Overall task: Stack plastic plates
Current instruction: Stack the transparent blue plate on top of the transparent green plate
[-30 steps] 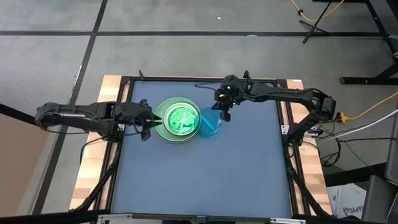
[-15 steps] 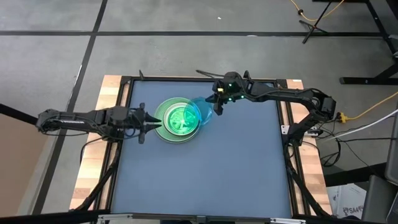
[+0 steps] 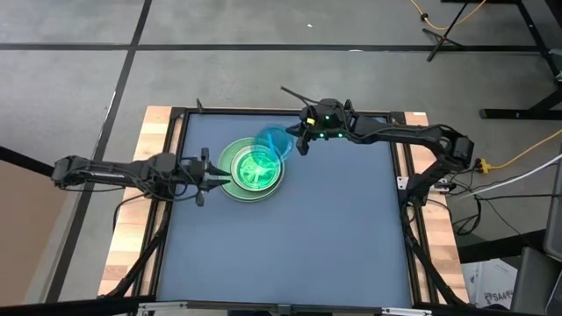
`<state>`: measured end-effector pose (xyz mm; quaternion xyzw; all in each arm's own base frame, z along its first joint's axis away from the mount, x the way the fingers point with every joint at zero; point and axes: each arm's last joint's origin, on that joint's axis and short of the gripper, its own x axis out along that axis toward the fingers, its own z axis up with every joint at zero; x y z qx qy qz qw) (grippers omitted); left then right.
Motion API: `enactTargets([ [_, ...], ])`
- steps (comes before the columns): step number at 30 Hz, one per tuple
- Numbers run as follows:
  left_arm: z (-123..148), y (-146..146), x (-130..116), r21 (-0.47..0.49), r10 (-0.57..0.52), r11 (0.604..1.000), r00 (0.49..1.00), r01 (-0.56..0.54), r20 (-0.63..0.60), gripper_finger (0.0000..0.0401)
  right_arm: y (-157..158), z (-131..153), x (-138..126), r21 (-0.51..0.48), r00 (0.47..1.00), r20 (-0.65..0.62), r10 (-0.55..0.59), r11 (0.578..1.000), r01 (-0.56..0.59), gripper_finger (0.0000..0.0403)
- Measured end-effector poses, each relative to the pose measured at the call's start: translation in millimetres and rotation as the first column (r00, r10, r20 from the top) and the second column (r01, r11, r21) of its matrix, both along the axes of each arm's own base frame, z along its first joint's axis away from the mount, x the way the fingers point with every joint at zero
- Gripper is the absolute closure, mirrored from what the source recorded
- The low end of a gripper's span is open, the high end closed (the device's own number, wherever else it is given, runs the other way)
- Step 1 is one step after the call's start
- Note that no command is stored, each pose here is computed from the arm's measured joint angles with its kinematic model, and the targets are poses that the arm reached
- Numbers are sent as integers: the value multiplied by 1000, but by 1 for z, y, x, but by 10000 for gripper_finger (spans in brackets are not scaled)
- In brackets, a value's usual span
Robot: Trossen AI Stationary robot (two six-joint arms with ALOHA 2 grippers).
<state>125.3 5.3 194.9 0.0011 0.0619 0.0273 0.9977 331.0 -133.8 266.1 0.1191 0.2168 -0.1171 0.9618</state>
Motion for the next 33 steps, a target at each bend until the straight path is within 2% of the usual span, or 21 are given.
enactTargets([
  [5,-8,0,0,1,0,1000,1000,0,22,309,-4,-7,10,41,998,54,-25,999,23,403],
  [13,-8,0,0,1,4,1000,1000,-4,25,309,-6,-37,31,139,997,79,2,990,-13,403],
  [24,-8,1,0,2,19,1000,1000,-19,24,309,6,-74,50,154,999,19,32,987,-34,403],
  [33,-8,1,0,-18,22,1000,1000,-21,23,309,10,-87,57,150,999,18,38,988,-40,403],
])
